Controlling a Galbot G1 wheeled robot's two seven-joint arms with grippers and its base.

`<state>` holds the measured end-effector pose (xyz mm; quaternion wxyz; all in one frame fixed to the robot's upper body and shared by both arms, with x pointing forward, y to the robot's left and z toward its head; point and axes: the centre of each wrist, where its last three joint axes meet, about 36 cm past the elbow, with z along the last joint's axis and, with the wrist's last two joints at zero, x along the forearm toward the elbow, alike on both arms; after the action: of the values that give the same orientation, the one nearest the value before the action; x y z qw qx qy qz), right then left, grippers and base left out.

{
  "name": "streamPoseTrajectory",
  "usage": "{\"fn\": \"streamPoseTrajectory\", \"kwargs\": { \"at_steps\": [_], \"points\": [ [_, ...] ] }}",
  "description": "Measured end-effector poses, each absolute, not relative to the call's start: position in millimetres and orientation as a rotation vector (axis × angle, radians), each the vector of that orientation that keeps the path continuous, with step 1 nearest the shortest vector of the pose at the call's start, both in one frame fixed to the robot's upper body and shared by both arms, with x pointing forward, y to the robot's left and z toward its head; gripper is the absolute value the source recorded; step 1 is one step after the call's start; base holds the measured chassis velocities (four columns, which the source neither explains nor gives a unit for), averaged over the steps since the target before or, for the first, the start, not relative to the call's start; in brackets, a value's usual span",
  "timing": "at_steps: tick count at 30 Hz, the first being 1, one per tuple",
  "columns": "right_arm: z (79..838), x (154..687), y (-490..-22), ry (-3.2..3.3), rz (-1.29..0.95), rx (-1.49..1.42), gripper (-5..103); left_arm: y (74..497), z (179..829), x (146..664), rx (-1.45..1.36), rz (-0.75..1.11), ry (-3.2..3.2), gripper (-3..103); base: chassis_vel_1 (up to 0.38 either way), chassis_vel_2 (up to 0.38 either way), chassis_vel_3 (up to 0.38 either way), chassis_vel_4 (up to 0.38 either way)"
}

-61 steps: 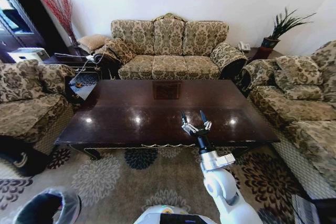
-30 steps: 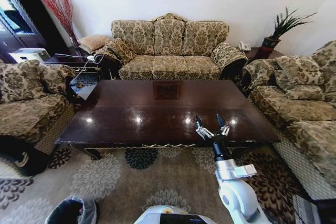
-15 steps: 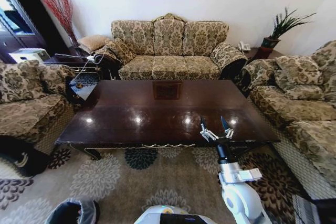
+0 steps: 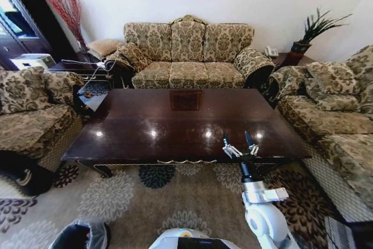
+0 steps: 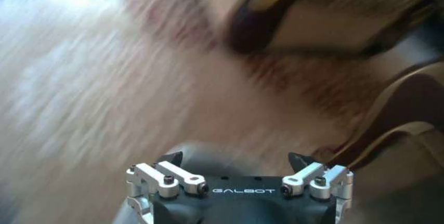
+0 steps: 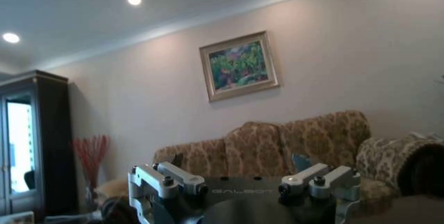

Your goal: Move to the front of the table and place the trash on the table into the trash bin.

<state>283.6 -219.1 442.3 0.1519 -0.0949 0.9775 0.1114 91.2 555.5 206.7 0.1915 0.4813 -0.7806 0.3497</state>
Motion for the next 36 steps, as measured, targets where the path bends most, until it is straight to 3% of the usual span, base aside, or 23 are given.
{"fn": "streamPoseTrajectory", "kwargs": {
  "at_steps": [1,2,3,7,8,10,11,13,17,19,23,36],
  "points": [
    [443.2,283.3,-218.6,2.814,0.309,-0.265,100,556.2,214.0,96.4,1.349,0.953,-2.227,100,0.0,0.0,0.0,0.0],
    [446.8,281.6,-215.1,2.848,0.269,-0.24,100,556.0,247.6,120.3,1.335,0.756,-2.393,100,0.0,0.0,0.0,0.0],
    [448.8,280.9,-213.0,2.854,0.259,-0.233,100,554.5,264.7,131.0,1.314,0.677,-2.471,100,0.0,0.0,0.0,0.0],
    [454.4,279.0,-208.6,2.859,0.248,-0.229,100,548.4,301.7,152.2,1.266,0.536,-2.613,100,0.0,0.0,0.0,0.0],
    [463.5,275.4,-203.7,2.864,0.241,-0.226,100,530.0,356.1,178.4,1.178,0.364,-2.803,100,0.0,0.0,0.0,0.0],
    [473.3,270.1,-198.6,2.871,0.221,-0.207,100,500.4,408.9,196.3,1.025,0.224,-2.981,100,0.0,0.0,0.0,0.0],
    [473.3,270.1,-198.6,2.871,0.221,-0.207,100,500.4,408.9,196.3,1.025,0.224,-2.981,100,0.0,0.0,0.0,0.0],
    [481.0,261.4,-195.4,2.891,0.136,-0.181,100,458.1,462.3,206.6,0.786,0.148,-3.132,100,0.0,0.0,0.0,0.0],
    [482.5,248.6,-192.9,2.914,0.063,-0.178,100,413.7,507.6,213.8,0.526,0.139,-3.231,100,0.0,0.0,0.0,0.0],
    [480.7,237.1,-193.5,2.917,0.053,-0.217,100,377.0,537.6,217.7,0.253,0.125,-3.291,100,0.0,0.0,0.0,0.0],
    [473.5,226.1,-203.2,2.887,-0.027,-0.246,100,344.9,553.9,221.8,0.032,0.135,-3.296,100,0.0,0.0,0.0,0.0],
    [469.4,212.1,-198.5,2.925,-0.008,-0.221,100,321.7,549.9,222.3,-0.072,0.191,-3.235,100,0.0,0.0,0.0,0.0]
  ]
}}
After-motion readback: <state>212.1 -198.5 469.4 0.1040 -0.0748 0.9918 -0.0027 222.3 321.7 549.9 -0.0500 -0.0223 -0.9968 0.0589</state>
